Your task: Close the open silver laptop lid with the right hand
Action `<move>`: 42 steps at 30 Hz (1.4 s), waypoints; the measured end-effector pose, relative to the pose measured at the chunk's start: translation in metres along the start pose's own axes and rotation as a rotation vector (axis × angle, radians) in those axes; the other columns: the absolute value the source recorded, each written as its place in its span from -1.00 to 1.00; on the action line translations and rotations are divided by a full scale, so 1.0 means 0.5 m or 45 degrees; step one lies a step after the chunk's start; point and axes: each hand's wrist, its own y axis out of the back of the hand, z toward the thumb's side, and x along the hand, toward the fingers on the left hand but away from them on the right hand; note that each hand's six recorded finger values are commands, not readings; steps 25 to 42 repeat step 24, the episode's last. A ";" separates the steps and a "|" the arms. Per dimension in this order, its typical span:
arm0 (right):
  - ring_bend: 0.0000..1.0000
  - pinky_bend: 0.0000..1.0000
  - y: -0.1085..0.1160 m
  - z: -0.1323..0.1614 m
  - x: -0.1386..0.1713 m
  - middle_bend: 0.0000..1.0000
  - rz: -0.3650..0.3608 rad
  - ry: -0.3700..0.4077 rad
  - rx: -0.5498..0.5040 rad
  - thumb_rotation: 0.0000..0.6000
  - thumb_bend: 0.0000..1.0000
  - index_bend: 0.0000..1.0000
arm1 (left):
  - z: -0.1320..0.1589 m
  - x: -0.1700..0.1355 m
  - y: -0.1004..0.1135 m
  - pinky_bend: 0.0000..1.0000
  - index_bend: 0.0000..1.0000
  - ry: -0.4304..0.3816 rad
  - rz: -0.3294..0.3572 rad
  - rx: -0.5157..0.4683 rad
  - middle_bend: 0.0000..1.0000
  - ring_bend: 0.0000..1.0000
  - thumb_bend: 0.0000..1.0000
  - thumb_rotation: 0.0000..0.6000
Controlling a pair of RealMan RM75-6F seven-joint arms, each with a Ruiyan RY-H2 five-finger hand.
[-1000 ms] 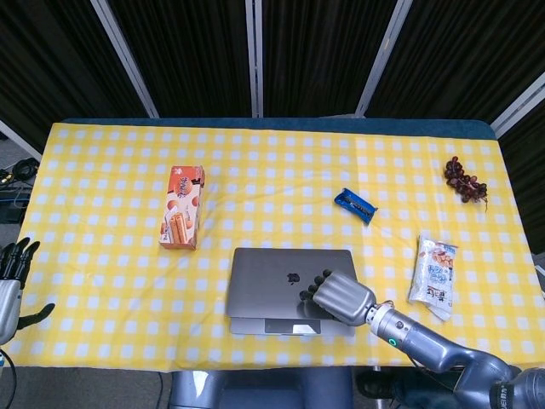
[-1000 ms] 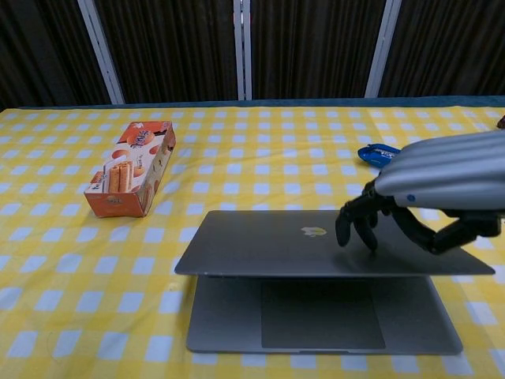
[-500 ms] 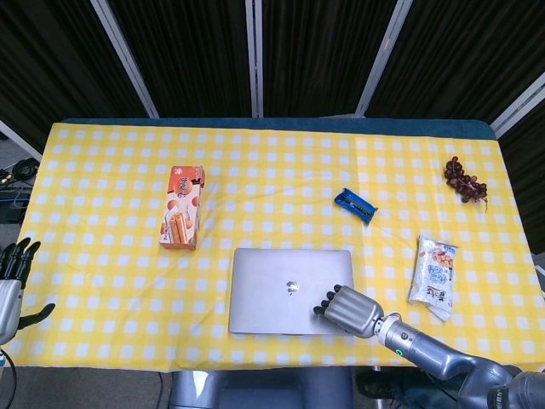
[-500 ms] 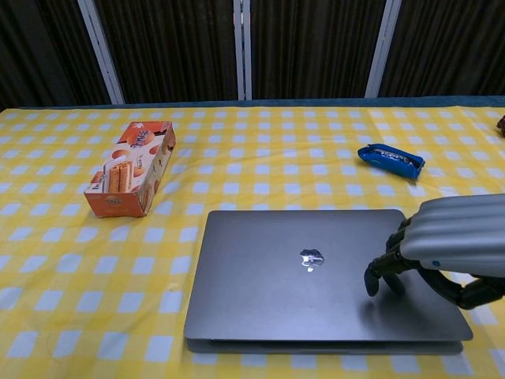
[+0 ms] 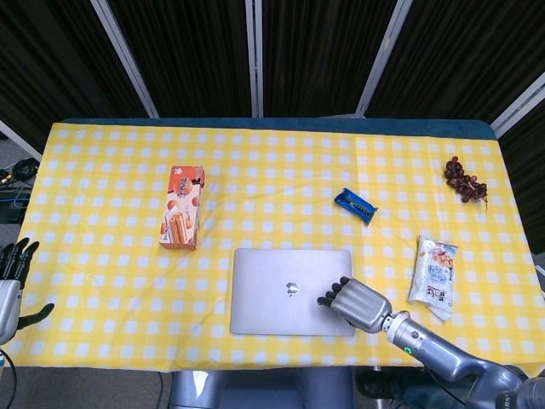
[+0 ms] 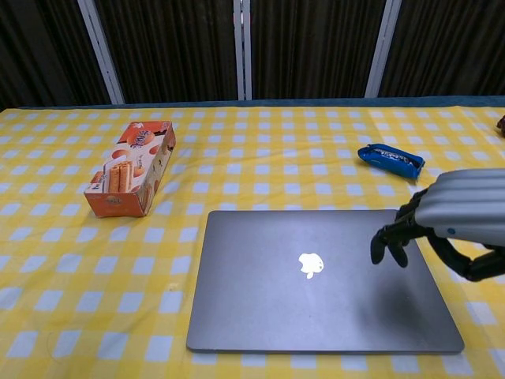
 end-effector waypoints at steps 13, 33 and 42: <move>-1.00 -1.00 0.095 -0.108 0.191 -1.00 -0.575 -0.416 -0.052 1.00 -1.00 -1.00 | 0.003 -0.003 0.015 -1.00 -1.00 -0.039 0.063 -0.031 -1.00 -1.00 -1.00 1.00; -1.00 -1.00 0.002 -0.156 0.324 -1.00 -0.637 -0.840 -0.209 1.00 -1.00 -1.00 | 0.004 -0.009 0.016 -1.00 -1.00 -0.057 0.060 -0.070 -1.00 -1.00 -1.00 1.00; -1.00 -1.00 0.002 -0.156 0.324 -1.00 -0.637 -0.840 -0.209 1.00 -1.00 -1.00 | 0.004 -0.009 0.016 -1.00 -1.00 -0.057 0.060 -0.070 -1.00 -1.00 -1.00 1.00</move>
